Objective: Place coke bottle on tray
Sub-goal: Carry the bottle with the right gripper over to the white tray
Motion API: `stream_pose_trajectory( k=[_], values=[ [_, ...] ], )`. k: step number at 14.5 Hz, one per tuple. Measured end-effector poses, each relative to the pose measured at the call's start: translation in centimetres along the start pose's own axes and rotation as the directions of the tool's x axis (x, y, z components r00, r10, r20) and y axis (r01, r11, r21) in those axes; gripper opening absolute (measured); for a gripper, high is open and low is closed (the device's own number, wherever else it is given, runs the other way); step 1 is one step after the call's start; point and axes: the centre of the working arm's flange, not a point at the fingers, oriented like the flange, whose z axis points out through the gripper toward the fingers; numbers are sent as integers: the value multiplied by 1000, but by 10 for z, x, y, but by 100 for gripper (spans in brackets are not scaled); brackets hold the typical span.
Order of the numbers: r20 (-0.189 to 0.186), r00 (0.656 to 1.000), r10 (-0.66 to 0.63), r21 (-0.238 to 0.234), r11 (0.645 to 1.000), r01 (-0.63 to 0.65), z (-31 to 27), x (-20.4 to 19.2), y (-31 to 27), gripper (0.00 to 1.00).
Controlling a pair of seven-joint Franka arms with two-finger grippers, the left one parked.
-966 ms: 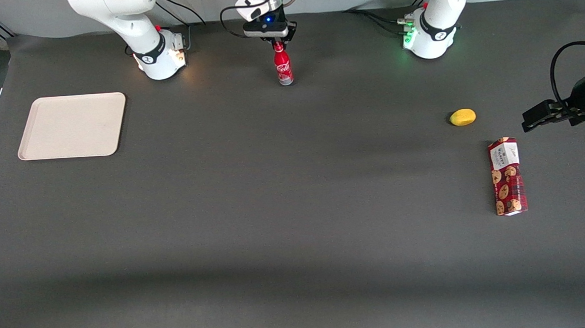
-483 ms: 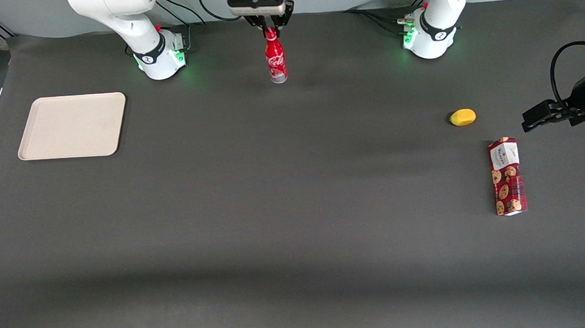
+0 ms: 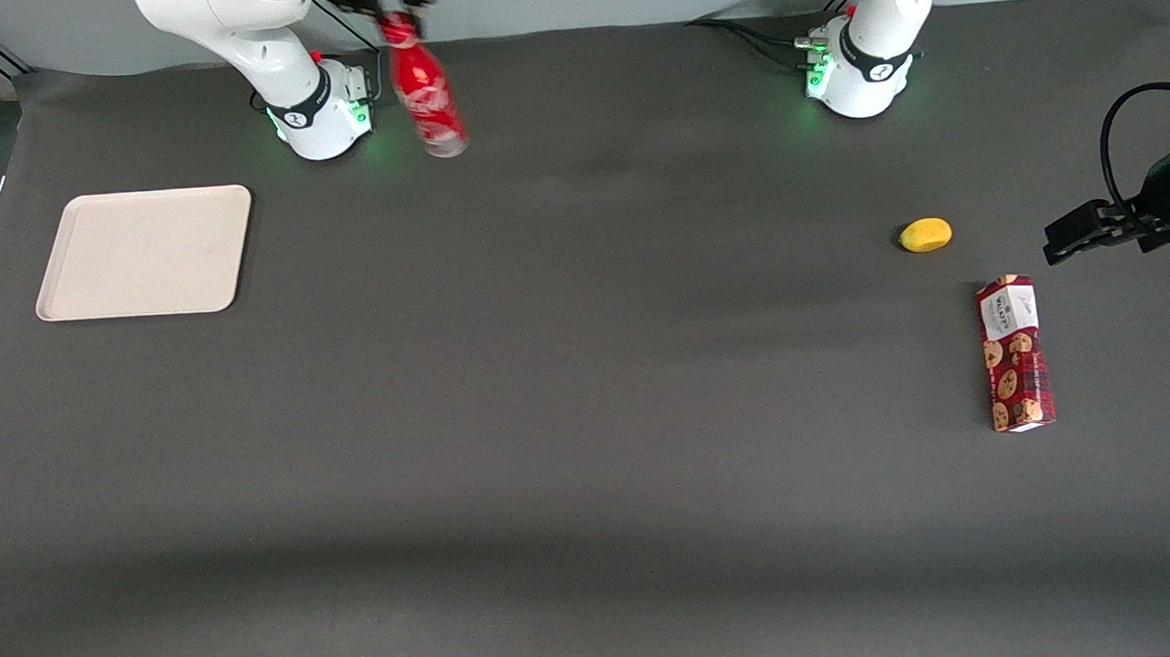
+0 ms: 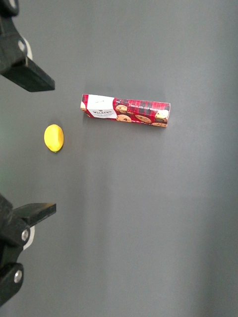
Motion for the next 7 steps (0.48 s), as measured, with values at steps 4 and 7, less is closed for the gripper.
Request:
stream_pose_trajectory(
  k=[4,7],
  values=[
    [78,989,-125,17,992,124,-57,6,150,31],
    [102,974,-203,18,979,202,-74,-10,280,31]
  ],
)
